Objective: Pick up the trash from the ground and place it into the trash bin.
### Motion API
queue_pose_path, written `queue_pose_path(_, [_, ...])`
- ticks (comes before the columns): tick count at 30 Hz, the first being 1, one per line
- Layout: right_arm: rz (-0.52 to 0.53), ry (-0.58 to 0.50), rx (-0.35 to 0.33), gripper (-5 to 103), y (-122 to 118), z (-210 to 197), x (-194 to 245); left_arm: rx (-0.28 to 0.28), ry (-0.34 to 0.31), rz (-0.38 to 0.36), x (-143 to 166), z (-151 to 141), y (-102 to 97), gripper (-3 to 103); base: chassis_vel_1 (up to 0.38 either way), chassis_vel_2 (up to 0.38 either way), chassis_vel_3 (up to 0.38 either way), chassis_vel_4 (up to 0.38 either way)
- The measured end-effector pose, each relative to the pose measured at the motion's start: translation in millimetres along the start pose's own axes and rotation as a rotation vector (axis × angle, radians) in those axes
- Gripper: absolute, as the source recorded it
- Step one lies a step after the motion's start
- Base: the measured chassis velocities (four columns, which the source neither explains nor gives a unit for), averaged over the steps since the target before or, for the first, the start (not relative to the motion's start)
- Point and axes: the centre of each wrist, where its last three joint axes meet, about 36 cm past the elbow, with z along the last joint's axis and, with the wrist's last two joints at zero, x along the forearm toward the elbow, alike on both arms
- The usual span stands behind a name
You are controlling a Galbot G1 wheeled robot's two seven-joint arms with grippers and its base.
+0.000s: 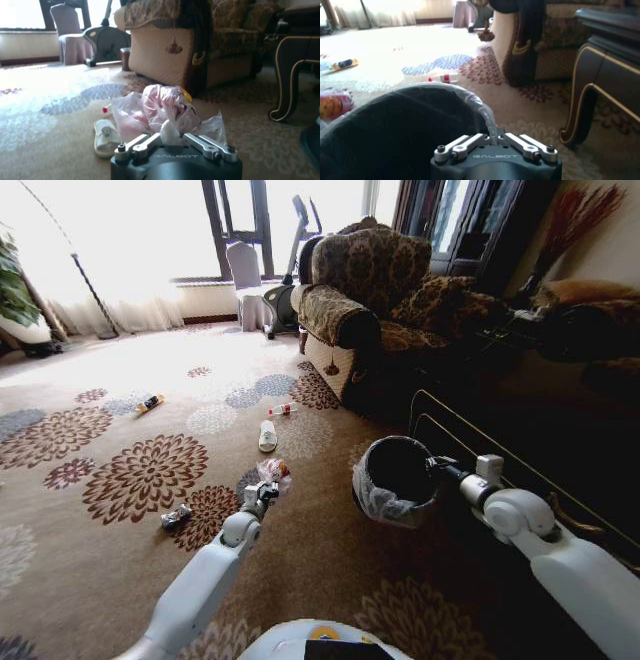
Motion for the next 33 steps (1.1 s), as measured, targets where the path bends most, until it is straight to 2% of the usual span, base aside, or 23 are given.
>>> queue_pose_path(1, [-0.023, 0.018, 0.002, 2, 4, -4, -9, -0.021, -0.042, 0.028, 9, -15, 4.6, 3, 0.0, 0.0, 0.0, 0.0])
queue_pose_path(2, [-0.023, 0.018, 0.002, 2, 4, -4, -9, -0.021, -0.042, 0.028, 9, -15, 4.6, 3, 0.0, 0.0, 0.0, 0.0])
queue_pose_path(4, [-0.055, 0.046, 0.004, 2, 17, -19, -39, -0.065, -0.123, 0.088, 30, -52, 10.3, 3, 0.0, 0.0, 0.0, 0.0])
queue_pose_path(5, [-0.055, 0.046, 0.004, 2, 17, -19, -39, -0.065, -0.123, 0.088, 30, -52, 10.3, 3, 0.0, 0.0, 0.0, 0.0])
queue_pose_path(6, [-0.062, 0.072, -0.008, 2, 26, -25, -59, -0.092, -0.162, 0.12, 39, -71, 12.3, 3, 0.0, 0.0, 0.0, 0.0])
queue_pose_path(8, [-0.067, 0.091, -0.018, 2, 31, -29, -71, -0.104, -0.181, 0.134, 43, -80, 12.8, 2, 0.0, 0.0, 0.0, 0.0])
queue_pose_path(9, [-0.075, 0.116, -0.032, 2, 38, -43, -92, -0.121, -0.212, 0.166, 51, -95, 14.1, 2, 0.0, 0.0, 0.0, 0.0])
queue_pose_path(11, [-0.077, 0.132, -0.035, 2, 46, -64, -112, -0.133, -0.252, 0.219, 60, -111, 13.6, 2, 0.0, 0.0, 0.0, 0.0])
queue_pose_path(12, [-0.077, 0.132, -0.035, 2, 46, -64, -112, -0.133, -0.252, 0.219, 60, -111, 13.6, 2, 0.0, 0.0, 0.0, 0.0])
queue_pose_path(15, [-0.069, 0.162, -0.014, 2, 67, -74, -135, -0.151, -0.315, 0.307, 65, -138, 8.6, 2, 0.0, 0.0, 0.0, 0.0])
queue_pose_path(16, [-0.069, 0.162, -0.014, 2, 67, -74, -135, -0.151, -0.315, 0.307, 65, -138, 8.6, 2, 0.0, 0.0, 0.0, 0.0])
queue_pose_path(17, [-0.069, 0.173, -0.007, 2, 77, -75, -140, -0.146, -0.332, 0.338, 64, -146, 2.8, 2, 0.0, 0.0, 0.0, 0.0])
queue_pose_path(20, [-0.091, 0.198, 0.011, 2, 103, -74, -149, -0.113, -0.331, 0.425, 56, -166, -21.8, 2, 0.0, 0.0, 0.0, 0.0])
queue_pose_path(21, [-0.091, 0.198, 0.011, 2, 103, -74, -149, -0.113, -0.331, 0.425, 56, -166, -21.8, 2, 0.0, 0.0, 0.0, 0.0])
queue_pose_path(23, [-0.103, 0.208, 0.017, 2, 115, -73, -153, -0.096, -0.3, 0.475, 45, -172, -40.4, 2, 0.0, 0.0, 0.0, 0.0])
queue_pose_path(25, [-0.105, 0.208, 0.017, 2, 118, -73, -154, -0.094, -0.289, 0.479, 41, -171, -43.8, 2, 0.0, 0.0, 0.0, 0.0])
queue_pose_path(26, [-0.11, 0.206, 0.012, 2, 121, -75, -154, -0.098, -0.267, 0.475, 29, -166, -47.7, 2, 0.0, 0.0, 0.0, 0.0])
queue_pose_path(32, [-0.125, 0.191, -0.012, 2, 122, -82, -145, -0.138, -0.248, 0.443, 6, -150, -43.8, 2, 0.0, 0.0, 0.0, 0.0])
queue_pose_path(33, [-0.129, 0.19, -0.016, 2, 122, -83, -142, -0.143, -0.248, 0.445, 2, -146, -42.1, -1, 0.0, 0.0, 0.0, 0.0])
